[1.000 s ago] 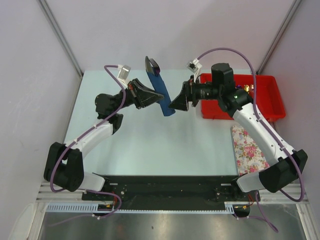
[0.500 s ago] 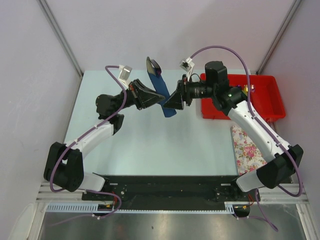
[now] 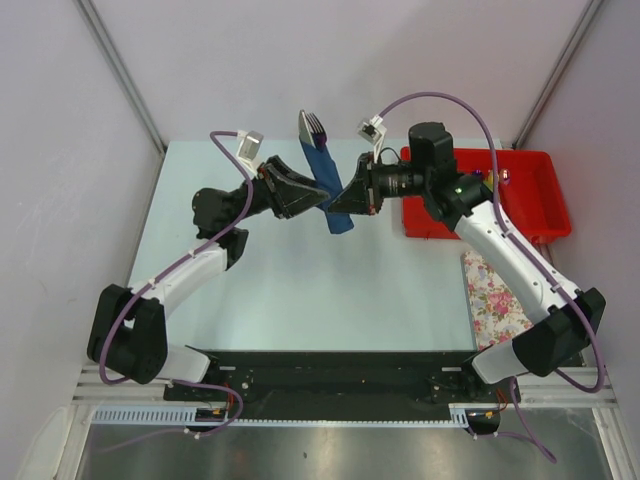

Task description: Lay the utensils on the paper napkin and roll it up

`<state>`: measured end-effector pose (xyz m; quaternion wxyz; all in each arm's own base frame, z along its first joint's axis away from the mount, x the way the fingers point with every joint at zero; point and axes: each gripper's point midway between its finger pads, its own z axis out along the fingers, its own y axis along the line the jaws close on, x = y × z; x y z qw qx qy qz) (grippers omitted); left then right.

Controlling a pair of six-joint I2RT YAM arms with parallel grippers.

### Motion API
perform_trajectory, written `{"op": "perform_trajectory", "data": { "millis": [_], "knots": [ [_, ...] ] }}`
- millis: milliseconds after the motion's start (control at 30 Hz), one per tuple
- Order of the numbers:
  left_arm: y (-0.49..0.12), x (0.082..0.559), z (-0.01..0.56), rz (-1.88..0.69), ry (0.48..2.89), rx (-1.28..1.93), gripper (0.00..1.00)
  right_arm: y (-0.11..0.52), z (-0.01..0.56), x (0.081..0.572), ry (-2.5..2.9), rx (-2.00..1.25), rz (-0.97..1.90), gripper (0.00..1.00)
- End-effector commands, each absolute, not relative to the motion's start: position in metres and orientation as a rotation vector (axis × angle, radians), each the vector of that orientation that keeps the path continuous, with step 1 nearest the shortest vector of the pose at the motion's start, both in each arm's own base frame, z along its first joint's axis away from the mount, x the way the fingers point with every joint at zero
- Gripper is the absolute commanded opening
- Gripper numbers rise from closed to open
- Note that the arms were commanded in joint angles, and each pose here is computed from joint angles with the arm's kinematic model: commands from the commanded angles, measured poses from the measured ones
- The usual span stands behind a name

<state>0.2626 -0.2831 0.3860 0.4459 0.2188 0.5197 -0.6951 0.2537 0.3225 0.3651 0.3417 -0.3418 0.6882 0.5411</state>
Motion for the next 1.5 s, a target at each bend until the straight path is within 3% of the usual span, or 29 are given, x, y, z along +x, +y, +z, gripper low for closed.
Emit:
{"op": "perform_trajectory", "data": {
  "millis": [0, 100, 233, 433, 733, 1467],
  "knots": [
    [-0.278, 0.26, 0.41, -1.651, 1.185, 0.568, 0.53, 0.305, 0.37, 0.275, 1.813, -0.78, 1.355, 0.0],
    [-0.273, 0.269, 0.402, -1.591, 1.23, 0.549, 0.73, 0.292, 0.37, 0.286, 1.836, -0.726, 1.343, 0.0],
    [-0.266, 0.285, 0.378, -1.437, 1.333, 0.579, 0.78, 0.259, 0.357, 0.309, 1.897, -0.622, 1.279, 0.0],
    [-0.259, 0.28, 0.361, -1.269, 1.384, 0.696, 0.8, 0.185, 0.311, 0.355, 2.05, -0.428, 1.152, 0.0],
    [-0.256, 0.275, 0.34, -1.219, 1.445, 0.757, 0.8, 0.081, 0.231, 0.419, 2.233, -0.246, 1.038, 0.0],
    [-0.262, 0.301, 0.305, -1.208, 1.601, 0.755, 0.79, 0.06, 0.111, 0.478, 2.426, -0.052, 1.307, 0.0]
  ]
}}
